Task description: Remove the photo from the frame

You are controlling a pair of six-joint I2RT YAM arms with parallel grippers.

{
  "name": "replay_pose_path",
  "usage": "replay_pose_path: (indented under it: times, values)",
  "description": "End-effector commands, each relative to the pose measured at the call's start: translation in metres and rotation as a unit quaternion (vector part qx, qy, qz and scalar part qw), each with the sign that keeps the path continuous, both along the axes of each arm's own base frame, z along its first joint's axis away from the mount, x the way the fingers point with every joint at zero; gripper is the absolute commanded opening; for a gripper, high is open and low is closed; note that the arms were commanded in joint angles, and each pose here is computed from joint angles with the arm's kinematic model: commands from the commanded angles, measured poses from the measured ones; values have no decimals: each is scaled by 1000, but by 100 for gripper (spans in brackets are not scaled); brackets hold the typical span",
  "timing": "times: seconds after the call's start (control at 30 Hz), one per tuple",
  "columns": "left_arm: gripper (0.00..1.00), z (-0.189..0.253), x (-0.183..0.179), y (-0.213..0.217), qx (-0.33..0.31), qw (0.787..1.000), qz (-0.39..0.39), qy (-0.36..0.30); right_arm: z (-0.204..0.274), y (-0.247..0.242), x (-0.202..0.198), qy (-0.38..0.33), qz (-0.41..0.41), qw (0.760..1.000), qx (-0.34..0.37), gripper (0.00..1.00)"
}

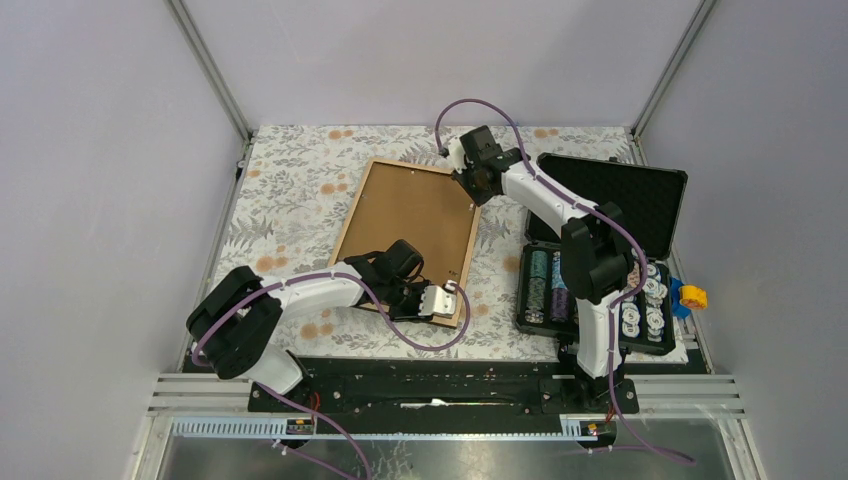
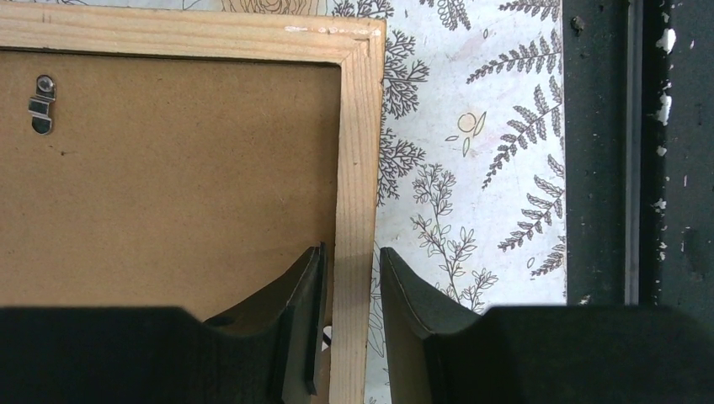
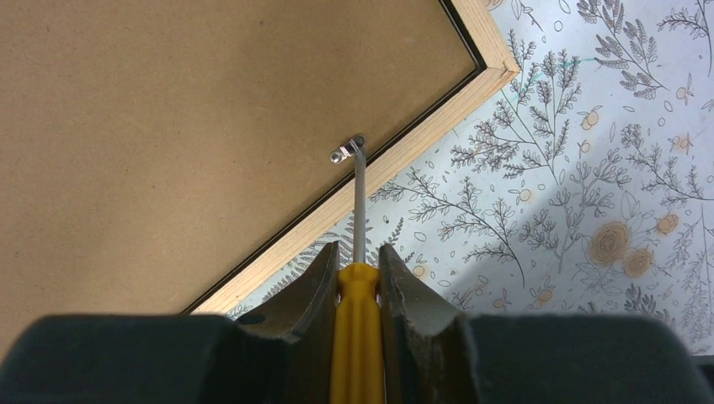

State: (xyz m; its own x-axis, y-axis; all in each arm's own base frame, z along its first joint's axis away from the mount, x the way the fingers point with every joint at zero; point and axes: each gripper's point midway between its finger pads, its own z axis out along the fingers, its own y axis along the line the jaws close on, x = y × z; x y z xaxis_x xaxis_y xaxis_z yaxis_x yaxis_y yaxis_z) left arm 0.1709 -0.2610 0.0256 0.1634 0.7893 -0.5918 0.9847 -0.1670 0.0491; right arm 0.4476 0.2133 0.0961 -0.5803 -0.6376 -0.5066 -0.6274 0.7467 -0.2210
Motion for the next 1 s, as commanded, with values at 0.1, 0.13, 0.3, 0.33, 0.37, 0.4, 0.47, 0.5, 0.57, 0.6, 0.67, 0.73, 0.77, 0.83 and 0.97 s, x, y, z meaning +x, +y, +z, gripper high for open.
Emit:
replay_pose_path:
  times: [0.1,0.13,0.3,0.33,0.37,0.4,0.47,0.5,0.57,0.6,0.67,0.73,0.77,0.83,0.97]
  values:
    - [34,-9,-13,14,29,999,-6,33,1,23,-6,27,15,998,51,0]
    - [34,-9,-13,14,29,999,-6,34,2,24,-7,27,17,998,53,0]
    - [34,-10,-13,15,30,999,-5,34,5,25,-10,31,19,998,57,0]
    - [34,-10,-13,15,30,999,-5,35,5,25,-10,31,19,998,57,0]
    - [34,-10,-12,15,31,999,-4,35,5,24,-10,31,19,998,56,0]
    - [34,-10,-12,15,31,999,-4,34,5,24,-11,31,19,998,56,0]
    - [34,-10,-11,16,31,999,-2,32,10,23,-9,25,17,998,56,0]
    - [34,-10,-12,17,32,999,-2,33,14,23,-9,20,16,998,57,0]
    - [34,-10,-12,18,35,999,-3,34,25,23,-7,11,15,998,61,0]
    - [34,-10,-13,20,39,999,-3,36,32,23,-7,5,15,998,64,0]
    - [34,-9,-16,25,51,998,-6,41,46,22,-6,-7,15,997,69,0]
    - [34,-8,-20,34,63,997,-9,40,61,22,-5,-22,15,997,76,0]
    - [34,-8,-21,39,69,997,-10,38,67,22,-5,-29,14,996,80,0]
    - [34,-6,-25,51,81,996,-14,35,80,22,-8,-37,13,995,92,0]
    - [34,-9,-28,81,122,992,-19,14,95,24,-20,-33,15,992,124,0]
